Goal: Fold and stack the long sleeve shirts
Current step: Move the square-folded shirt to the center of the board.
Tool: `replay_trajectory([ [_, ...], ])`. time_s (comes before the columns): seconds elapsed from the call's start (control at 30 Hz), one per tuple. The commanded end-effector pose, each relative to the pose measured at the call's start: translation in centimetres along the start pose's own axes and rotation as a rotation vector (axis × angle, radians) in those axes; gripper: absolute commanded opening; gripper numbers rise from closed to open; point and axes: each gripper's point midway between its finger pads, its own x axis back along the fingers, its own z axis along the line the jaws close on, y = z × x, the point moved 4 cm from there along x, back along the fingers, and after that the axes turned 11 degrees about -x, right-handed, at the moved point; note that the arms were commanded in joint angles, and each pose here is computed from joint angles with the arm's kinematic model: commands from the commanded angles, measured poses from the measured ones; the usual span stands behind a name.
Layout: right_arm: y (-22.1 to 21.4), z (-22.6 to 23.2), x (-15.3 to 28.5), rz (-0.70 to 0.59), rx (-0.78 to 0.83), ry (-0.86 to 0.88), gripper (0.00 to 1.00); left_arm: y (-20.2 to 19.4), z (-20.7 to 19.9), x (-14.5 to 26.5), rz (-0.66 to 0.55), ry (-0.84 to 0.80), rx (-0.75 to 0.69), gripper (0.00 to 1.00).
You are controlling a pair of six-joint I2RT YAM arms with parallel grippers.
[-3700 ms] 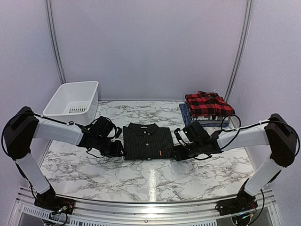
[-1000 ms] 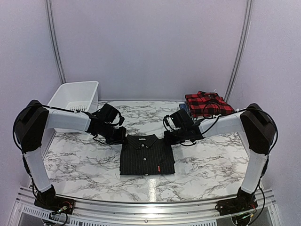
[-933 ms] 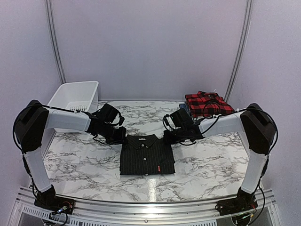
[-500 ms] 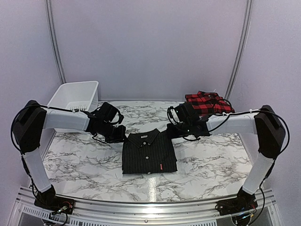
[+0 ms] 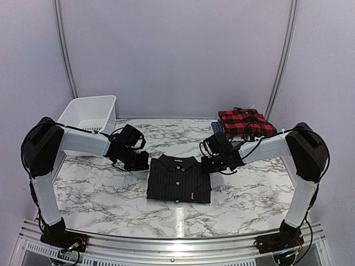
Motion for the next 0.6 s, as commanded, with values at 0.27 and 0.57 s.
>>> replay_trajectory([
  [0.27, 3.1, 1.1, 3.2, -0.085, 0.003, 0.038, 0.31, 4.3, -0.1, 5.8, -0.159, 0.125, -0.066, 0.32],
  [0.57, 7.1, -1.9, 5.7, -0.180, -0.033, -0.018, 0.63, 5.6, -8.3, 5.9, -0.173, -0.080, -0.151, 0.39],
])
